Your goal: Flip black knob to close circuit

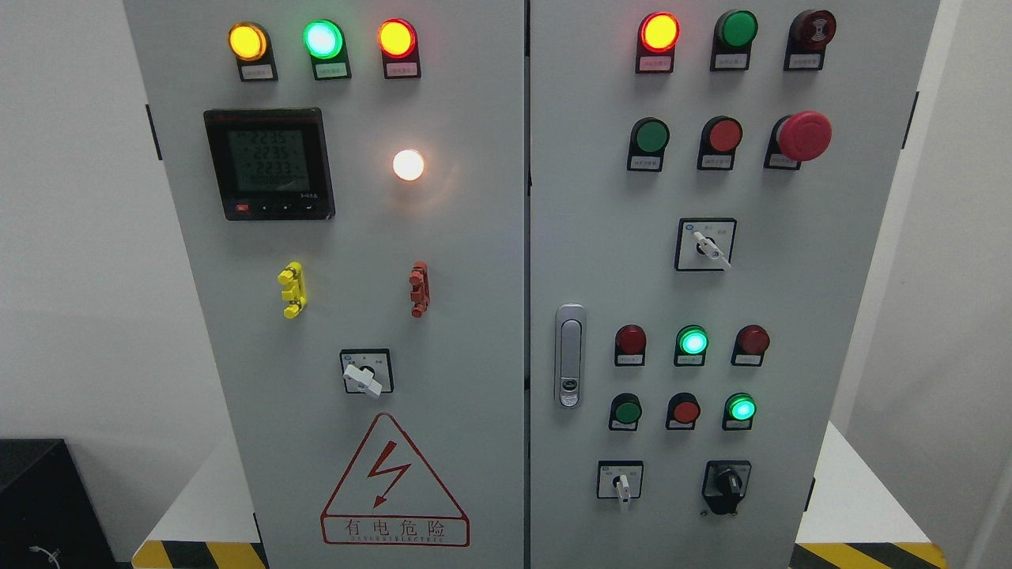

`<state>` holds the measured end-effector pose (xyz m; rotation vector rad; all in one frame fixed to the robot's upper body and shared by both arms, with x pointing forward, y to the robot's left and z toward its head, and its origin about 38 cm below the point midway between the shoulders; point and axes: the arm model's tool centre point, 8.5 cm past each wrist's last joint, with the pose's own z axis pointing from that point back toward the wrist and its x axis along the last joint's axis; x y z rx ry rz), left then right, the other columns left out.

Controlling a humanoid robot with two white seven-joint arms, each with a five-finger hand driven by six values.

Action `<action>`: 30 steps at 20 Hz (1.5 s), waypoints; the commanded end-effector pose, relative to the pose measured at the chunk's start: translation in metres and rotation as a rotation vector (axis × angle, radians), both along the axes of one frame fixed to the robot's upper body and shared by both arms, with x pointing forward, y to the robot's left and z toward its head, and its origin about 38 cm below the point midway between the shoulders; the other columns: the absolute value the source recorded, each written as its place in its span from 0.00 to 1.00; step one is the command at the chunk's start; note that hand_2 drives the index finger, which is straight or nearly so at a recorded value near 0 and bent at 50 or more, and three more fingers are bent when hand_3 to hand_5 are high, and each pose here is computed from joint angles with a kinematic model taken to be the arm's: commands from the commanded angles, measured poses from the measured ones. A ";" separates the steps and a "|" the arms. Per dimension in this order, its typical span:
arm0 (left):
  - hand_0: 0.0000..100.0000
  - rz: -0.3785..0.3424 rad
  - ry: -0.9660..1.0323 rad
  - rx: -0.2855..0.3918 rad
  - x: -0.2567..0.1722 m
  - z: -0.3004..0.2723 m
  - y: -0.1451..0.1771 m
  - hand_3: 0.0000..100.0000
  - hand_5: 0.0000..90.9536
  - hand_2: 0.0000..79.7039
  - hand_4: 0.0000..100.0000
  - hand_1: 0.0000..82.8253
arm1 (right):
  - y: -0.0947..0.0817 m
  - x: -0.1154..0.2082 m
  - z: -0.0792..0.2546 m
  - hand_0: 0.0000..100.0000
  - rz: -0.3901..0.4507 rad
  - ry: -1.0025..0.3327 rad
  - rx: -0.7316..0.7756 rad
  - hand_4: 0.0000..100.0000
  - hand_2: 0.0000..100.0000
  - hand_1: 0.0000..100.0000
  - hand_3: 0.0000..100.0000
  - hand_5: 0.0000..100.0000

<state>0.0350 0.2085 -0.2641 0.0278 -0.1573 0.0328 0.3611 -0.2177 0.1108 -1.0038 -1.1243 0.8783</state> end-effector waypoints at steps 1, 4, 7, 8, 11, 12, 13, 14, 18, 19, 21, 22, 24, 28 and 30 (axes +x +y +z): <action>0.12 0.002 0.022 0.000 -0.014 -0.001 0.000 0.00 0.00 0.00 0.00 0.67 | 0.005 0.013 0.034 0.00 -0.042 -0.083 0.034 0.88 0.88 0.00 1.00 0.88; 0.12 0.002 0.022 0.000 -0.014 -0.001 0.000 0.00 0.00 0.00 0.00 0.67 | -0.005 0.025 0.039 0.00 -0.068 -0.080 0.039 0.88 0.88 0.00 1.00 0.88; 0.12 0.002 0.022 0.000 -0.014 -0.001 0.000 0.00 0.00 0.00 0.00 0.67 | -0.013 0.035 0.045 0.00 -0.095 -0.091 0.044 0.88 0.88 0.00 1.00 0.88; 0.12 0.002 0.022 0.000 -0.014 -0.001 0.000 0.00 0.00 0.00 0.00 0.67 | -0.016 0.036 0.046 0.00 -0.103 -0.092 0.045 0.88 0.88 0.00 1.00 0.88; 0.12 0.002 0.022 0.000 -0.014 -0.001 0.000 0.00 0.00 0.00 0.00 0.67 | -0.026 0.037 0.045 0.00 -0.127 -0.082 0.047 0.88 0.89 0.00 1.00 0.88; 0.12 0.002 0.022 0.000 -0.014 -0.001 0.000 0.00 0.00 0.00 0.00 0.67 | -0.028 0.037 0.045 0.00 -0.131 -0.080 0.047 0.88 0.89 0.00 1.00 0.88; 0.12 0.002 0.022 0.000 -0.014 -0.001 0.000 0.00 0.00 0.00 0.00 0.67 | -0.032 0.037 0.045 0.00 -0.141 -0.079 0.050 0.88 0.89 0.00 1.00 0.88; 0.12 0.002 0.022 0.000 -0.014 -0.001 0.000 0.00 0.00 0.00 0.00 0.67 | -0.034 0.037 0.044 0.00 -0.148 -0.079 0.052 0.88 0.89 0.00 1.00 0.88; 0.12 0.002 0.022 0.000 -0.014 -0.001 0.000 0.00 0.00 0.00 0.00 0.67 | -0.036 0.040 0.048 0.00 -0.152 -0.088 0.054 0.88 0.89 0.01 1.00 0.88; 0.12 0.002 0.022 0.000 -0.014 -0.001 0.000 0.00 0.00 0.00 0.00 0.67 | -0.037 0.043 0.050 0.00 -0.153 -0.091 0.056 0.88 0.89 0.01 1.00 0.88; 0.12 0.002 0.022 0.000 -0.014 -0.001 0.000 0.00 0.00 0.00 0.00 0.67 | -0.041 0.048 0.051 0.00 -0.165 -0.089 0.061 0.88 0.89 0.01 1.00 0.88; 0.12 0.002 0.022 0.000 -0.014 -0.001 0.000 0.00 0.00 0.00 0.00 0.67 | -0.044 0.049 0.053 0.00 -0.172 -0.093 0.064 0.88 0.89 0.01 1.00 0.88; 0.12 0.002 0.022 0.000 -0.014 -0.001 0.000 0.00 0.00 0.00 0.00 0.67 | -0.047 0.052 0.054 0.00 -0.173 -0.084 0.060 0.88 0.89 0.02 1.00 0.88; 0.12 0.002 0.022 0.000 -0.014 -0.001 0.000 0.00 0.00 0.00 0.00 0.67 | -0.050 0.058 0.060 0.00 -0.177 -0.086 0.058 0.88 0.89 0.02 1.00 0.88; 0.12 0.002 0.022 0.000 -0.014 -0.001 0.000 0.00 0.00 0.00 0.00 0.67 | -0.057 0.060 0.060 0.00 -0.183 -0.083 0.038 0.88 0.89 0.02 1.00 0.88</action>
